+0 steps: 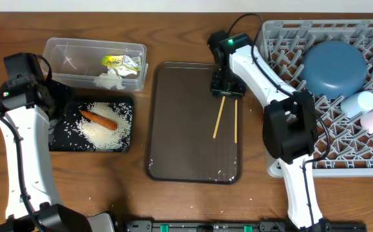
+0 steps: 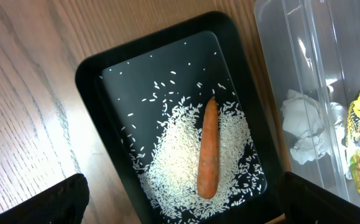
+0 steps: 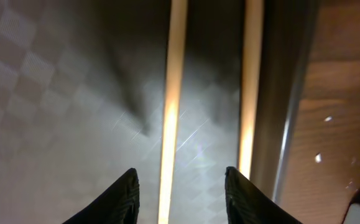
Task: Sort waste into correct bins and load items into the dishwasher rack
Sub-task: 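Move the right gripper to the chopsticks and grasp one chopstick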
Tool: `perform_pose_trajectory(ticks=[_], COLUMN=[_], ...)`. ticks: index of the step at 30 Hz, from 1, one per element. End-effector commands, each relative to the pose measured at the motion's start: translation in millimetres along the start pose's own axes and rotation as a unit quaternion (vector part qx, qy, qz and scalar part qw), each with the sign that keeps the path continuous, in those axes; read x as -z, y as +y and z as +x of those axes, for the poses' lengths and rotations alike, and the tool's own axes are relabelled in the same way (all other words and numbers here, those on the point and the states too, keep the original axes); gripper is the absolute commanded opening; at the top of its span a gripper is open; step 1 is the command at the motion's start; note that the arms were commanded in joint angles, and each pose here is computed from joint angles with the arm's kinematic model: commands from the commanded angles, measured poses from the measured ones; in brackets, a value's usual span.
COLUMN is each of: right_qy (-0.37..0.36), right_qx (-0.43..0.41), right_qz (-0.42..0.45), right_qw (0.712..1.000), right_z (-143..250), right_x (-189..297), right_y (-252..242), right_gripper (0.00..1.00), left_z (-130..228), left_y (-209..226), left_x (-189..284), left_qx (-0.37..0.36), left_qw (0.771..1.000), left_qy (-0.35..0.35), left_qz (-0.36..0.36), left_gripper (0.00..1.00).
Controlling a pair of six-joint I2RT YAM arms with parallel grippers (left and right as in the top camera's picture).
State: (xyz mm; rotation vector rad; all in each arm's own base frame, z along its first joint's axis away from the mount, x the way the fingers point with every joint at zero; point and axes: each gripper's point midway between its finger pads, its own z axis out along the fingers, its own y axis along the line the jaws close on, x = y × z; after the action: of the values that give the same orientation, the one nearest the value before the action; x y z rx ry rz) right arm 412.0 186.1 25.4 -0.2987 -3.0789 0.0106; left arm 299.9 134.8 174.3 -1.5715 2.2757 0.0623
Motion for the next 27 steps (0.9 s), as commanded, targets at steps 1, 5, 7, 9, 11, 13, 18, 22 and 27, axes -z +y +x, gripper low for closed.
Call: perform_pose_trajectory(ticks=[1, 5, 7, 9, 11, 13, 18, 22, 27], right_qy=[0.006, 0.011, 0.013, 0.014, 0.014, 0.014, 0.013, 0.013, -0.003], right_qx=[-0.001, 0.002, 0.005, 0.007, 0.008, 0.008, 0.008, 0.008, 0.044], right_qz=[0.005, -0.005, -0.012, -0.014, -0.013, -0.013, -0.012, -0.012, -0.043], right_qw=[1.0, 1.0, 1.0, 1.0, 1.0, 1.0, 1.0, 1.0, 0.998], right_z=[3, 7, 9, 11, 12, 12, 12, 11, 1], right_x=[-10, -22, -26, -28, -29, -29, -30, -29, -5], right_y=[-1, 5, 8, 11, 11, 11, 11, 11, 14], right_gripper=[0.44, 0.43, 0.43, 0.43, 0.42, 0.4, 0.1, 0.01, 0.01], left_z=[-1, -1, -1, -1, -1, -1, -1, -1, -1], left_y=[3, 3, 3, 3, 3, 3, 3, 3, 3], left_x=[-2, -2, -2, -2, -2, -2, -2, -2, -2], left_qx=[0.0, 0.0, 0.0, 0.0, 0.0, 0.0, 0.0, 0.0, 0.0], left_qw=[1.0, 1.0, 1.0, 1.0, 1.0, 1.0, 1.0, 1.0, 1.0], left_qy=[-0.001, -0.001, -0.001, -0.001, -0.001, -0.001, -0.001, -0.001, -0.001], left_qz=[-0.009, -0.009, -0.009, -0.009, -0.009, -0.009, -0.009, -0.009, -0.009], left_gripper=[0.98, 0.98, 0.98, 0.98, 0.98, 0.98, 0.98, 0.98, 0.98])
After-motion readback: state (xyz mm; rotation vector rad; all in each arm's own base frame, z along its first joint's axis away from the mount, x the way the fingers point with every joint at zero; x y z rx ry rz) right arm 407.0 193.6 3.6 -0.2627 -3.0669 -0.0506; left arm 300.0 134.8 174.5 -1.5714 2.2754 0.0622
